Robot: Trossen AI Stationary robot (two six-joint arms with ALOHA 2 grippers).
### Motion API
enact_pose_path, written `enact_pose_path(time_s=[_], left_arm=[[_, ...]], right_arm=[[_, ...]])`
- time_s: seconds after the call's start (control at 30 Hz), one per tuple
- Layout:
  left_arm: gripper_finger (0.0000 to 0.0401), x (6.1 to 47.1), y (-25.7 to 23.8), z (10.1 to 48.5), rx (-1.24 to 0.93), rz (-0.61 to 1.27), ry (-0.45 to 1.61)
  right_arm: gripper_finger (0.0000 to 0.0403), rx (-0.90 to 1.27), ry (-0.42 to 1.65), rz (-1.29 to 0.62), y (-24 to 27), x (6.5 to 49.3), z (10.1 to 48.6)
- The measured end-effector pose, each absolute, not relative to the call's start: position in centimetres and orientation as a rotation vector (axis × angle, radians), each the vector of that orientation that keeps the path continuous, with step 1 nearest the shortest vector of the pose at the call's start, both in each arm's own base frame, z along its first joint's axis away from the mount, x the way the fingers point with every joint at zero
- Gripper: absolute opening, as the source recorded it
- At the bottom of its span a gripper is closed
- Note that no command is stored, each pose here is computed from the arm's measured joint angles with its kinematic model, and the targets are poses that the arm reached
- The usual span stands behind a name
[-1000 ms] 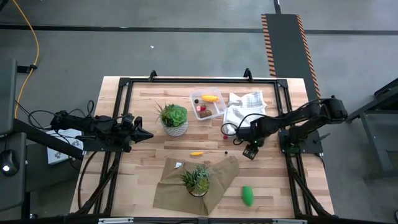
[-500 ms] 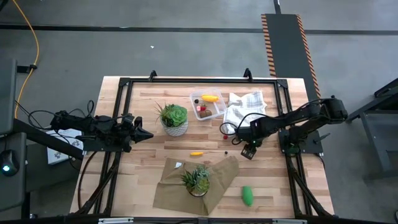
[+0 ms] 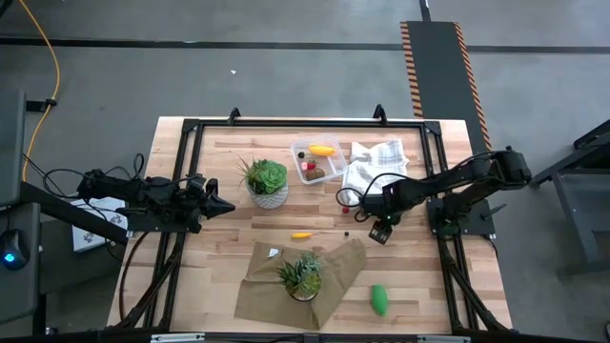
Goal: Pick and placing Produce into tupperware
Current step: Put the blackberry into the transparent bin
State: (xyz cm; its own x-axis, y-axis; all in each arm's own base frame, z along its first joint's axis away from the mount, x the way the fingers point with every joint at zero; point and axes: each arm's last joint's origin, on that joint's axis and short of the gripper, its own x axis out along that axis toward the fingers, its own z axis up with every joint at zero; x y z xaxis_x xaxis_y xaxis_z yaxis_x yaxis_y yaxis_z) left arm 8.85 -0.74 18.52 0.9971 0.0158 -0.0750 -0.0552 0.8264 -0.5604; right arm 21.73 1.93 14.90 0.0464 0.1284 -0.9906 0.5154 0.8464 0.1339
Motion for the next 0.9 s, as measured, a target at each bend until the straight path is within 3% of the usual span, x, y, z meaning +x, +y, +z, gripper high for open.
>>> enact_pose_path(time_s=[0.9], left_arm=[[0.0001,8.85,-0.74,18.51,-0.597,0.038,0.068]], right_arm=[[0.0101,0.531,1.535,-0.343,1.91,21.94,14.24]])
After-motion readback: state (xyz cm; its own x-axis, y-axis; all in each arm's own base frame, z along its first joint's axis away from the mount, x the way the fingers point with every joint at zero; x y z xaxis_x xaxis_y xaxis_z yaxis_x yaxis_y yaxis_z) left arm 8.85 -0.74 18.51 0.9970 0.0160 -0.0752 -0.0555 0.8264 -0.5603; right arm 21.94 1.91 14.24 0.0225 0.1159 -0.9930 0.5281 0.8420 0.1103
